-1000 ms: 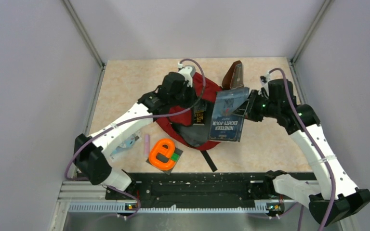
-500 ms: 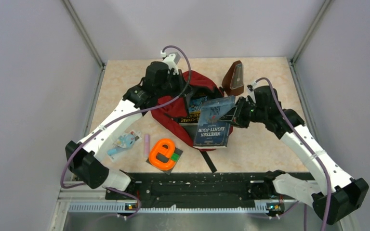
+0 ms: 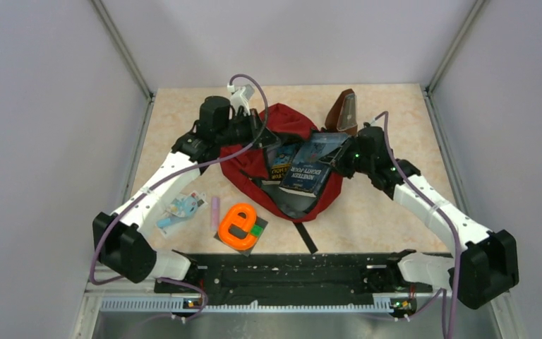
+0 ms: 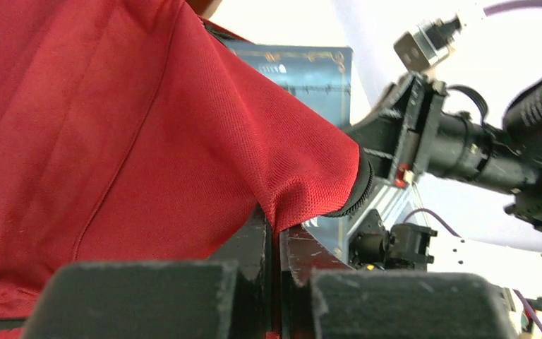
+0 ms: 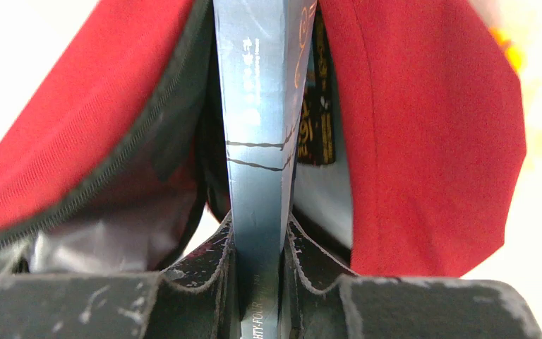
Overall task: Pack the student bag
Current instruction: Place the book in the student bag.
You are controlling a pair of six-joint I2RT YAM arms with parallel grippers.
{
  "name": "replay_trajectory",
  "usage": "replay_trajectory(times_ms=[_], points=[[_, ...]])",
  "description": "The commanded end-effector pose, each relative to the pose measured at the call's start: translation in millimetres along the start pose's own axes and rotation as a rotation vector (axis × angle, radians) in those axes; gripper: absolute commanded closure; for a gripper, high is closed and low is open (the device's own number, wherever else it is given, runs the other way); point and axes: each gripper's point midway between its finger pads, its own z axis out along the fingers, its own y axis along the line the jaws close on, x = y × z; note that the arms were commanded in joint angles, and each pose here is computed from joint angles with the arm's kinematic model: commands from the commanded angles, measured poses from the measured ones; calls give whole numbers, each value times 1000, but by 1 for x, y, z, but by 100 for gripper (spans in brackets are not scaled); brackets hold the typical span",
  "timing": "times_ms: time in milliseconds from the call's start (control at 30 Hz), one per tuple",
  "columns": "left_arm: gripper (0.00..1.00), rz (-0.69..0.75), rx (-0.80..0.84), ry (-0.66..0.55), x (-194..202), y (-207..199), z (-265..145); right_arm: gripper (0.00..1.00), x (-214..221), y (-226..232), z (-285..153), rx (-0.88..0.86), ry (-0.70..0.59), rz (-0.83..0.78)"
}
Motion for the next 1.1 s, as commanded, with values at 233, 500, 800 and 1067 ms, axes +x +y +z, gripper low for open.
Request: replay_trajectory(times_ms=[233, 500, 800, 1067], points=[[100, 81, 155, 20, -11, -36, -7, 100, -88, 88, 13, -322, -435, 42], [100, 66, 163, 57, -13, -33, 8, 100, -67, 68, 64, -186, -401, -12], [100, 67, 100, 49, -8, -17, 10, 98, -43, 31, 121, -8, -309, -142], [100, 50, 26, 26, -6, -3, 8, 55, -27, 37, 149, 22, -193, -288]])
